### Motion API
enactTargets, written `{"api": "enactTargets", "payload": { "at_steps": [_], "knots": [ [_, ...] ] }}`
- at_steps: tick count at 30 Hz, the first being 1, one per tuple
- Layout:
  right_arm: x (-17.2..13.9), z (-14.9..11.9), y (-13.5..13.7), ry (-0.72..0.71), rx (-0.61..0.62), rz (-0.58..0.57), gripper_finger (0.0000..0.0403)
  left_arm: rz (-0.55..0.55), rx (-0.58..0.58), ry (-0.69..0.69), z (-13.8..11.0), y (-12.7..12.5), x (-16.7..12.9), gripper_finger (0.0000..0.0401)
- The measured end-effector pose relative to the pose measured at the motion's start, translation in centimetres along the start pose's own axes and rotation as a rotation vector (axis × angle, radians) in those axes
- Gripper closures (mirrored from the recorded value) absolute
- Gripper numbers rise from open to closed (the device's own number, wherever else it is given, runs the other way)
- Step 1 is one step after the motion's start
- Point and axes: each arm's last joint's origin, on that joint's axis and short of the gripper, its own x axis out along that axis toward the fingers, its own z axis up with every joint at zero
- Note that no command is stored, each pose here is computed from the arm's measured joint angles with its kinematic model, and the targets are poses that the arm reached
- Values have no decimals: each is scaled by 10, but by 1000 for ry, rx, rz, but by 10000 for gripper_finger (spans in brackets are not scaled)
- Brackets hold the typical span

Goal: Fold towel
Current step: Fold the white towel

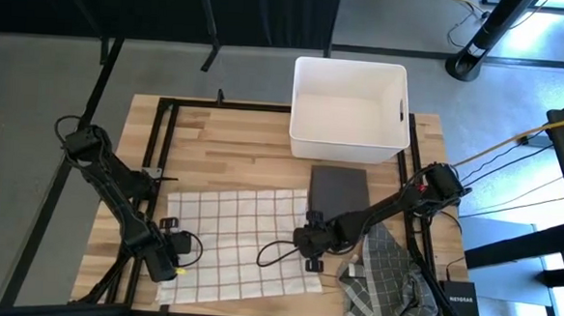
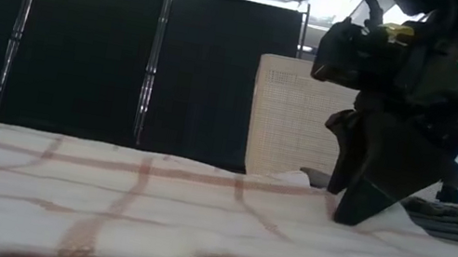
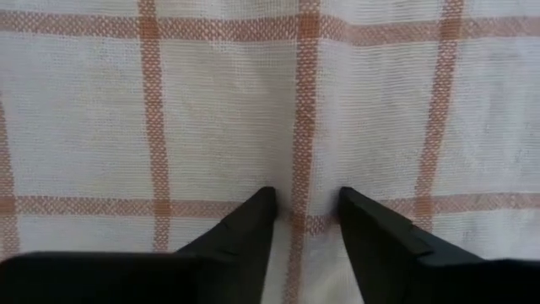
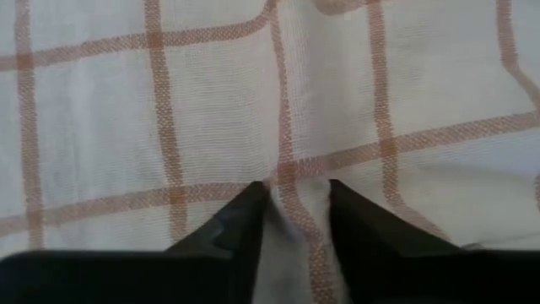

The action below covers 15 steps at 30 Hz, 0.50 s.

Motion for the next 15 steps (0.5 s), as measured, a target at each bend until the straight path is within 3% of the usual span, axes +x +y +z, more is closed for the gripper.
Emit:
{"api": "enactTargets", "payload": {
  "at_steps": [5,8,11,15],
  "knots": [
    [1,0,0,-6,7,5,331,-9,-2,-14,-1,-2,0,316],
    [1,1,1,-7,10,11,345,-2,-5,-30,-1,-2,0,322],
    [1,1,1,-10,12,22,334,-3,-14,-35,0,-2,0,304],
    [1,2,3,-10,23,69,283,-16,-31,-46,1,-3,0,258]
  ]
}}
